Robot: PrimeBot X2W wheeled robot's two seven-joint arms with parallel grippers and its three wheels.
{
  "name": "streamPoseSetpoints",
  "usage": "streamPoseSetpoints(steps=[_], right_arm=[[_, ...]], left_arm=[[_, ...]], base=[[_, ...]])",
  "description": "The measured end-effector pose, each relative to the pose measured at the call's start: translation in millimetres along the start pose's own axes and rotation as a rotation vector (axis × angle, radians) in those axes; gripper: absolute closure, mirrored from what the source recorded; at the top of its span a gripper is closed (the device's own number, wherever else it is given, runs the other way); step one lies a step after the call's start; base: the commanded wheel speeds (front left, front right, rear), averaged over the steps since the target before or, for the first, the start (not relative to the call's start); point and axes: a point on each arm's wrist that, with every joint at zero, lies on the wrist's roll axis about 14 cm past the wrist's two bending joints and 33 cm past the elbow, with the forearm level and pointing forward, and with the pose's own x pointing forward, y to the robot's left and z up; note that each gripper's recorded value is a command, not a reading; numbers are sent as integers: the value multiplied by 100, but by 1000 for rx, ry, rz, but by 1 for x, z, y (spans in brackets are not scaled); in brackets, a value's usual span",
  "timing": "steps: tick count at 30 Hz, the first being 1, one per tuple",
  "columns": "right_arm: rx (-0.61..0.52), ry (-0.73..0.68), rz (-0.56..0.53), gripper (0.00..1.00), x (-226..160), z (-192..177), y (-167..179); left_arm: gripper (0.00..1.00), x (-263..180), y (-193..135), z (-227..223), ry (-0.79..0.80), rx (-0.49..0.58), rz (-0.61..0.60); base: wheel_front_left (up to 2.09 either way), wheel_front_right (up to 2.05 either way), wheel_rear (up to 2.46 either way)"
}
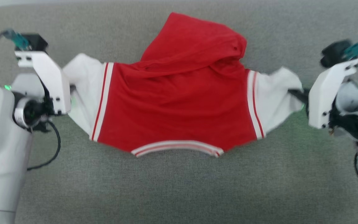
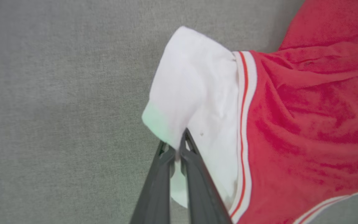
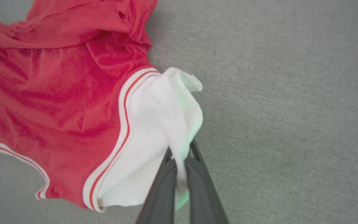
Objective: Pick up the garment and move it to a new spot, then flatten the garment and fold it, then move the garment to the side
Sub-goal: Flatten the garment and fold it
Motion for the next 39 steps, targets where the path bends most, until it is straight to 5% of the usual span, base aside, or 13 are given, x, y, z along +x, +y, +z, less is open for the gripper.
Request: streamPoseSetpoints(steps=[23, 39], right_arm=[[-126, -685, -9, 100, -193, 187, 38], [-147, -897, -68, 100, -244, 241, 39]], left_arm=[[100, -197, -52, 177, -614, 84, -52], [100, -240, -46, 219, -774, 69, -26]], base=[[0, 0, 0], [0, 0, 0]])
